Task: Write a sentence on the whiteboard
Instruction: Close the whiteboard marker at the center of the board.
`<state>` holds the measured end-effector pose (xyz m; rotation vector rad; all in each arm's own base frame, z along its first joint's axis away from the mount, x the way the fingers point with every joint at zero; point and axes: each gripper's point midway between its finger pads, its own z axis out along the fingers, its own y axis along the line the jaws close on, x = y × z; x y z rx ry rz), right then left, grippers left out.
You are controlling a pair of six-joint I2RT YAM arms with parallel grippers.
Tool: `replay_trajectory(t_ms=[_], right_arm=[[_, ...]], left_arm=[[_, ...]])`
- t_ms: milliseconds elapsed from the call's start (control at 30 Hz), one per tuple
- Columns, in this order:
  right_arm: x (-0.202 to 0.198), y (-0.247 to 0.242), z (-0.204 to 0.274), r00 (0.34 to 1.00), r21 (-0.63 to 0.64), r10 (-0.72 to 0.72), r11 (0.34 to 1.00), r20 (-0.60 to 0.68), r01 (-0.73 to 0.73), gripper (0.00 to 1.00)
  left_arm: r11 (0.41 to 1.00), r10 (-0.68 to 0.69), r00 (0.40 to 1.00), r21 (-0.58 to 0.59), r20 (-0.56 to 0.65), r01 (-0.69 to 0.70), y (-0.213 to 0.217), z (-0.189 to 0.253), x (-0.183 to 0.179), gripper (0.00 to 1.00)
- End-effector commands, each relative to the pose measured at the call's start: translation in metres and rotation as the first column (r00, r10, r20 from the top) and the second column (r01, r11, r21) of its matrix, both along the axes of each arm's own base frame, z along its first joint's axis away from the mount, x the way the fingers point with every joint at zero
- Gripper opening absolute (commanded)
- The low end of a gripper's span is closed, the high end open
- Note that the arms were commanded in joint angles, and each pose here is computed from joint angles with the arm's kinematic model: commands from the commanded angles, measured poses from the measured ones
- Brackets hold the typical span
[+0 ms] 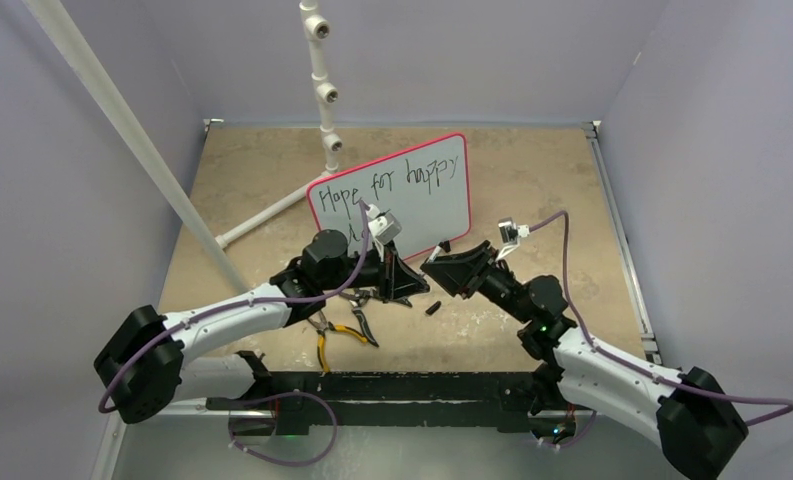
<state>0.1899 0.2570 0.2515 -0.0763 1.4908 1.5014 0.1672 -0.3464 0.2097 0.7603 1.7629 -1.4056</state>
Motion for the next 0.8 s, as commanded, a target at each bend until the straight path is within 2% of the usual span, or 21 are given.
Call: replay_trajectory(t_ms=[0,33,267,300,433,467,600,767], right_arm=[[0.004,0.0,0.019,0.999,0.053,-0.009,0.999,0.036,0.007,0.38],[0.005,0.001,0.017,0.999,0.046,-0.012,0.999,0.031,0.011,0.31],[0.006,-0.007,0.015,0.998,0.085,-0.05,0.995,0.043,0.046,0.01],[0.006,-0.009,0.014,0.997,0.085,-0.06,0.995,0.044,0.056,0.0],[0.023,-0.019,0.006,0.986,0.027,-0.167,0.986,0.007,0.167,0.0],[0.03,-0.023,-0.004,0.977,-0.02,-0.21,0.978,-0.033,0.21,0.0],[0.058,-0.06,-0.02,0.872,-0.16,-0.465,0.883,-0.151,0.442,0.0],[0.063,-0.105,-0.024,0.742,-0.251,-0.649,0.756,-0.17,0.604,0.0]], left_arm=[[0.999,-0.037,0.999,-0.03,0.018,0.038,-0.006,0.006,-0.007,0.0],[0.999,-0.042,0.999,-0.024,0.019,0.043,-0.007,0.004,-0.008,0.0],[0.998,-0.018,1.0,0.06,0.021,0.016,-0.011,-0.015,-0.008,0.0],[0.998,-0.008,1.0,0.064,0.02,0.006,-0.01,-0.016,-0.006,0.05],[0.996,0.062,0.998,0.066,0.014,-0.063,-0.007,-0.018,0.003,0.45],[0.991,0.106,0.994,0.078,-0.003,-0.105,-0.003,-0.023,0.007,0.53],[0.938,0.3,0.951,0.202,-0.073,-0.28,0.016,-0.056,0.028,0.62],[0.904,0.367,0.929,0.253,-0.045,-0.345,0.027,-0.076,0.035,0.62]])
